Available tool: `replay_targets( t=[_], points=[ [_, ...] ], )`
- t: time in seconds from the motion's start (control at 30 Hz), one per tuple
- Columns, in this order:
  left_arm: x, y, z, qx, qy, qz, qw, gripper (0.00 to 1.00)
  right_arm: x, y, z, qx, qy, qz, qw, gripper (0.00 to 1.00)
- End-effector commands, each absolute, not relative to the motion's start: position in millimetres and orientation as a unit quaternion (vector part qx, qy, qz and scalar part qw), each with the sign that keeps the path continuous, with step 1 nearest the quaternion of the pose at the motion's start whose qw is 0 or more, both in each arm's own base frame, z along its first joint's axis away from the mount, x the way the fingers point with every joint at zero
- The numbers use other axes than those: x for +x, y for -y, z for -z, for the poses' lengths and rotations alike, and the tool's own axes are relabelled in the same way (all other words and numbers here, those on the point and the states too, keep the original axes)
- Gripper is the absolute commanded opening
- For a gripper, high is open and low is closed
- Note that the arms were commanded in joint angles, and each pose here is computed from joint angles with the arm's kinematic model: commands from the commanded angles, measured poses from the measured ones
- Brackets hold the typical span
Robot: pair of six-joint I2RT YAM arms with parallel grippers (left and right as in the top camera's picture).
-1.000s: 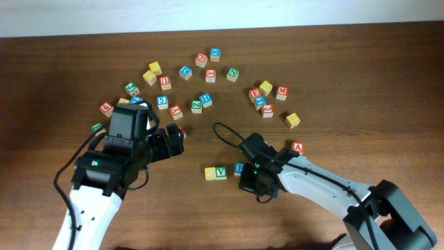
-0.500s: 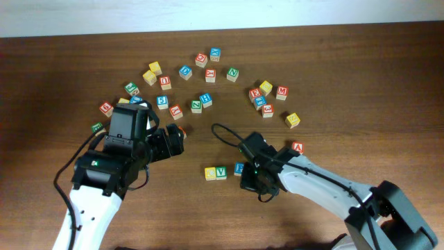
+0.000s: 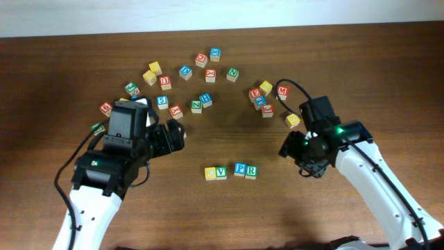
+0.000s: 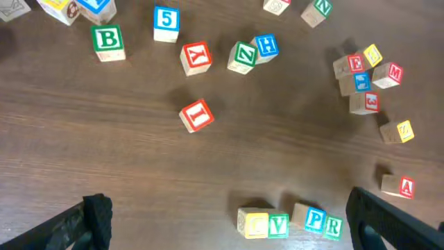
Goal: Spell out CVPR
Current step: 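Bring both grippers down to the left and right ends of the row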
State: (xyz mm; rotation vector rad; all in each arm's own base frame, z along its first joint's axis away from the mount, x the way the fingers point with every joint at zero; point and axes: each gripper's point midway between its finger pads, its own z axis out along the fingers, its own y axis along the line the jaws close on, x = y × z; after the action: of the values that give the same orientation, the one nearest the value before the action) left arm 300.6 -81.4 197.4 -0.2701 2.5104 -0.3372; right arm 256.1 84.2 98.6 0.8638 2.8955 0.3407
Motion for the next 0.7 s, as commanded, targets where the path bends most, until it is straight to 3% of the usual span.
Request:
replay_targets(
  t=[0.0,0.2,0.23,0.27,0.3,0.37,0.43,0.47,0.5,0.6,0.63,0.67],
  points=[
    [298.3,79.5,-185.0,-0.078,-0.953,0.108,0.272,0.99,262.1,-79.8,-102.5,0.285,-0.950,-0.106,0.064,0.89],
    [285.4,75.0,-112.8,-0.083,-0.987,0.058,0.126,0.99,250.8,-77.8,-93.9,0.235,-0.966,-0.092,0.050,0.95],
    [284.4,74.2,-101.9,-0.085,-0.989,0.051,0.106,0.99,244.2,-76.3,-86.2,0.236,-0.967,-0.087,0.040,0.84],
    [278.7,74.4,-92.8,-0.085,-0.992,0.047,0.081,0.94,240.6,-75.6,-80.2,0.236,-0.967,-0.085,0.035,0.68],
    [269.9,77.8,-85.4,-0.084,-0.994,0.052,0.051,0.76,238.9,-76.3,-74.2,0.236,-0.967,-0.087,0.033,0.57],
    [261.0,80.3,-65.3,-0.081,-0.996,0.045,0.010,0.30,239.7,-84.3,-66.2,0.233,-0.966,-0.111,0.032,0.39],
    [258.6,82.9,-51.3,-0.082,-0.995,0.047,-0.012,0.06,241.2,-90.9,-63.1,0.226,-0.966,-0.123,0.032,0.26],
    [250.7,88.9,-37.3,-0.084,-0.994,0.058,-0.050,0.00,241.6,-101.4,-55.5,0.208,-0.970,-0.121,0.025,0.18],
    [245.8,95.7,-30.2,-0.082,-0.992,0.070,-0.070,0.00,240.9,-107.5,-48.7,0.199,-0.973,-0.118,0.017,0.14],
    [235.9,106.9,-18.0,-0.059,-0.992,0.060,-0.095,0.00,238.6,-117.8,-29.4,0.192,-0.974,-0.120,-0.016,0.11],
    [234.7,112.8,-16.7,-0.046,-0.993,0.057,-0.094,0.00,241.1,-120.7,-30.0,0.191,-0.973,-0.128,-0.014,0.18],
    [235.5,115.8,-16.3,-0.041,-0.993,0.058,-0.090,0.00,241.6,-120.9,-30.4,0.191,-0.973,-0.128,-0.013,0.18]
  ],
)
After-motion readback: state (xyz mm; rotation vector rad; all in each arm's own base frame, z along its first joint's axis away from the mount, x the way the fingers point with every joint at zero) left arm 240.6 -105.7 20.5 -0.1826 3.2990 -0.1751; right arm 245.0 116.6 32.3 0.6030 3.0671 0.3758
